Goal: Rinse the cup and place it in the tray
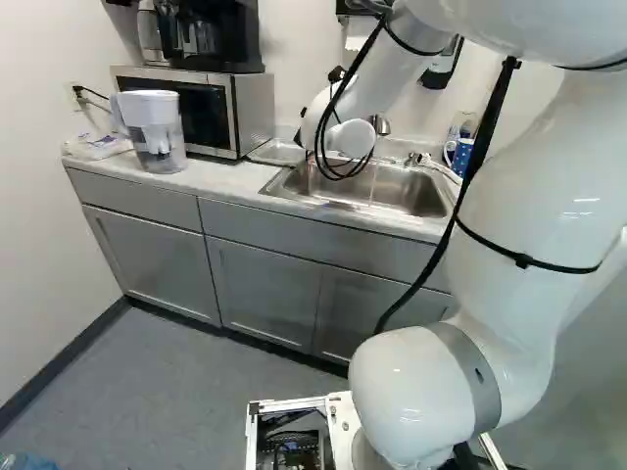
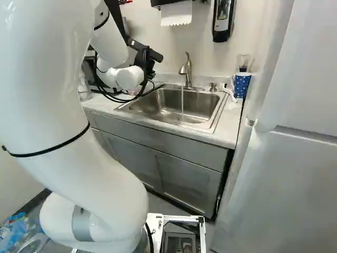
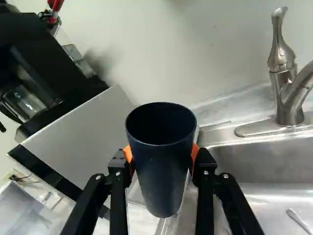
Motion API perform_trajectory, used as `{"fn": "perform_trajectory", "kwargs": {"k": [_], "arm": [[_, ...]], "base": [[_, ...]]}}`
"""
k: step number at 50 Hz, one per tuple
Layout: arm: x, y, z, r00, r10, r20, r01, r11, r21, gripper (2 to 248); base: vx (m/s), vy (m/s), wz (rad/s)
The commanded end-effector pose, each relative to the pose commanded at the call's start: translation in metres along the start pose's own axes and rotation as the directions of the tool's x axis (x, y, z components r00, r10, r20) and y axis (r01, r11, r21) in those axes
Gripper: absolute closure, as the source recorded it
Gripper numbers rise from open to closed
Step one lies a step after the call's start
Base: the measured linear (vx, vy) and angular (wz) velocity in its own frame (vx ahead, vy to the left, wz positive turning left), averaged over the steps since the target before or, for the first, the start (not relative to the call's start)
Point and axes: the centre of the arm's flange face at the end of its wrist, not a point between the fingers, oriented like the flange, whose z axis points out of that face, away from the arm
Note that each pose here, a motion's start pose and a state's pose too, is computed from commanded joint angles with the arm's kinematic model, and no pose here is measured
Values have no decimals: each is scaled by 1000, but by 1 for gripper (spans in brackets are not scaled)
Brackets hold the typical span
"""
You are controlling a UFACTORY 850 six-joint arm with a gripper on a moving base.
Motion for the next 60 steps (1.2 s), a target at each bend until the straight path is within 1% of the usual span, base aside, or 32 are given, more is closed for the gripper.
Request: {"fn": "perform_trajectory", "kwargs": {"k": [6, 12, 17, 23, 31, 38, 45, 53, 60], "arm": [[0, 0, 0, 998, -63, 0, 63, 998, 0, 125], [0, 0, 0, 992, -125, 0, 125, 992, 0, 125], [0, 0, 0, 984, -177, 0, 177, 984, 0, 125], [0, 0, 0, 971, -239, 0, 239, 971, 0, 125], [0, 0, 0, 948, -320, 0, 320, 948, 0, 125], [0, 0, 0, 921, -388, 0, 388, 921, 0, 125], [0, 0, 0, 890, -455, 0, 455, 890, 0, 125], [0, 0, 0, 849, -528, 0, 528, 849, 0, 125], [0, 0, 0, 849, -528, 0, 528, 849, 0, 125]], "base": [[0, 0, 0], [0, 0, 0], [0, 0, 0], [0, 0, 0], [0, 0, 0], [0, 0, 0], [0, 0, 0], [0, 0, 0], [0, 0, 0]]}}
